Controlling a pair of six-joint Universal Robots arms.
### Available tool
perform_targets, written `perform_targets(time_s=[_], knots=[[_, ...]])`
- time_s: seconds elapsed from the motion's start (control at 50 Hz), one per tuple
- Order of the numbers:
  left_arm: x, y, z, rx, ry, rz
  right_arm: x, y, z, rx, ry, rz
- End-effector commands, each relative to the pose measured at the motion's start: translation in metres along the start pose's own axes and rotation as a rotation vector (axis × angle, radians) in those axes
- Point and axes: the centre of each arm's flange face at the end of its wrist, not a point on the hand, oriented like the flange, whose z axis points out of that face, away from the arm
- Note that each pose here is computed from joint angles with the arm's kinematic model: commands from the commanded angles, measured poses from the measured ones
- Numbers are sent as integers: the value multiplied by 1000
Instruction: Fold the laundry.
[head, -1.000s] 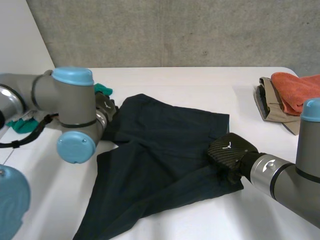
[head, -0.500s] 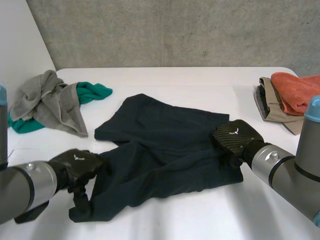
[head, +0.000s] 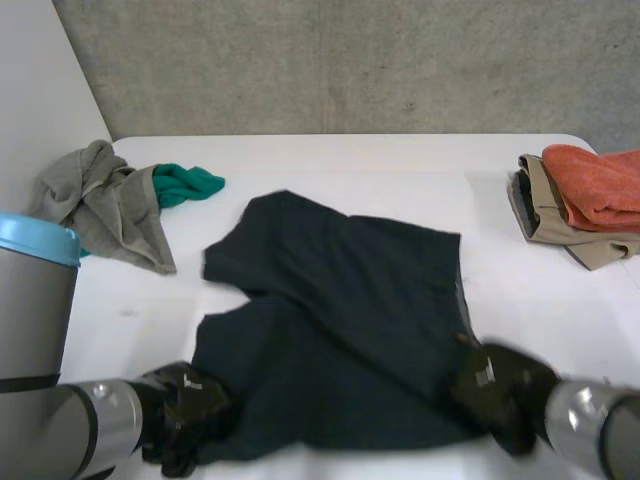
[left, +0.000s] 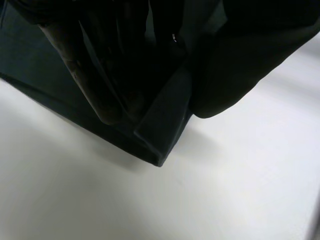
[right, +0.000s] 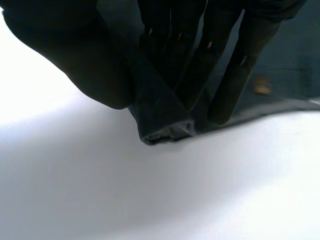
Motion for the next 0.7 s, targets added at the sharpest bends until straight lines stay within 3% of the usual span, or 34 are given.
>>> perform_targets(time_s=[0.02,0.22,0.34,0.5,0.62,0.7], knots=[[12,3,-19,-52,48,242,-4,9,-16,-48,-99,-100],[-19,-72,-26,238,-198,215,51,-6,18,63,169,23],[-54,-131,18,448,-379,233,91,-16,39,127,391,92],[-95,-194,75,580,-626,261,142,-29,89,288,699,88],[-93,-207,110,612,-633,301,149,-27,131,329,812,18],[-82,-210,109,632,-616,315,153,-21,141,300,869,-8]])
